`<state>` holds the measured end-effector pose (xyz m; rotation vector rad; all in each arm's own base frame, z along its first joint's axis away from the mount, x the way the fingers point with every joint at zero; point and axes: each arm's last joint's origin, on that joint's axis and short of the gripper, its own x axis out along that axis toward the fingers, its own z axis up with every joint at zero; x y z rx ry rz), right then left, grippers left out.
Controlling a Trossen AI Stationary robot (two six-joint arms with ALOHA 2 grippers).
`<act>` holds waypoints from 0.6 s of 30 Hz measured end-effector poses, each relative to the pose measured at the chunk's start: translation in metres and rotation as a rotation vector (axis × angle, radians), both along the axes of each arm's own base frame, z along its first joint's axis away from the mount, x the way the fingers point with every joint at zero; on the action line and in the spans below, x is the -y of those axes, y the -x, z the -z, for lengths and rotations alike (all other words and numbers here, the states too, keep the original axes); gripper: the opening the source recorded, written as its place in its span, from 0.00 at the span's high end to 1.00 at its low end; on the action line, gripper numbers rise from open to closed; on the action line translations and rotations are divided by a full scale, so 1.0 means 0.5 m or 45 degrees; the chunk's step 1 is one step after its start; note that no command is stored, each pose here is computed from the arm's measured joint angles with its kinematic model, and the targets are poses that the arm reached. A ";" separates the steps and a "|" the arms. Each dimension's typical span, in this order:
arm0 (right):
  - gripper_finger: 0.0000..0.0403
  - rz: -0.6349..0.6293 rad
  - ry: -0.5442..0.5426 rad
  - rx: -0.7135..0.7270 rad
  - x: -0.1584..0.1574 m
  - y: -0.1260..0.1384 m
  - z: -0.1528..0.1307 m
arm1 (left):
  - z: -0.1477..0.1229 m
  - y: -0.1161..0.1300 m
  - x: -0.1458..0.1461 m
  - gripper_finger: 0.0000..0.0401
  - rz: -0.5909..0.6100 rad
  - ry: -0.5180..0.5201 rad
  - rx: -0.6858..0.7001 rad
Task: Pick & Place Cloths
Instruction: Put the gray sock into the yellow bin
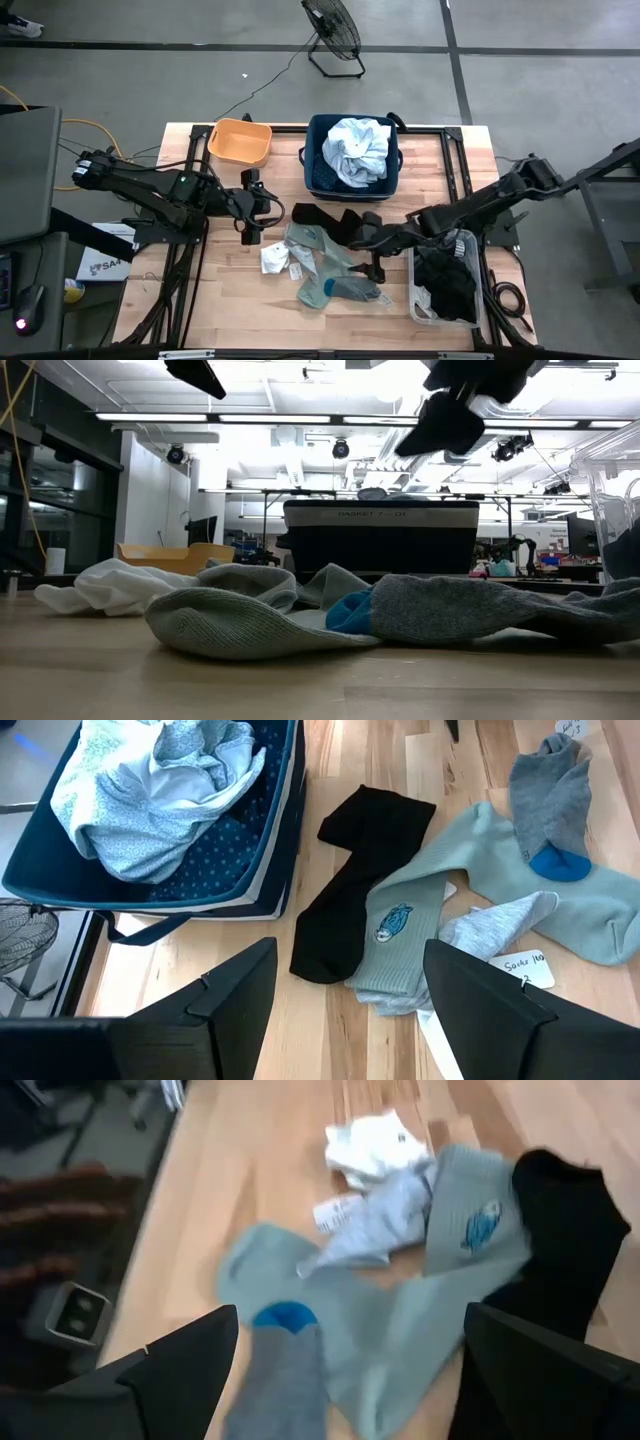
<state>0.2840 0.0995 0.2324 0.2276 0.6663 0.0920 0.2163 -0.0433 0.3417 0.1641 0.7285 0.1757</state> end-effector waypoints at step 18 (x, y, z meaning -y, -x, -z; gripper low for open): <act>0.05 -0.211 0.106 -0.270 -0.092 0.007 0.110 | 0.000 0.000 0.000 0.38 0.000 0.000 0.001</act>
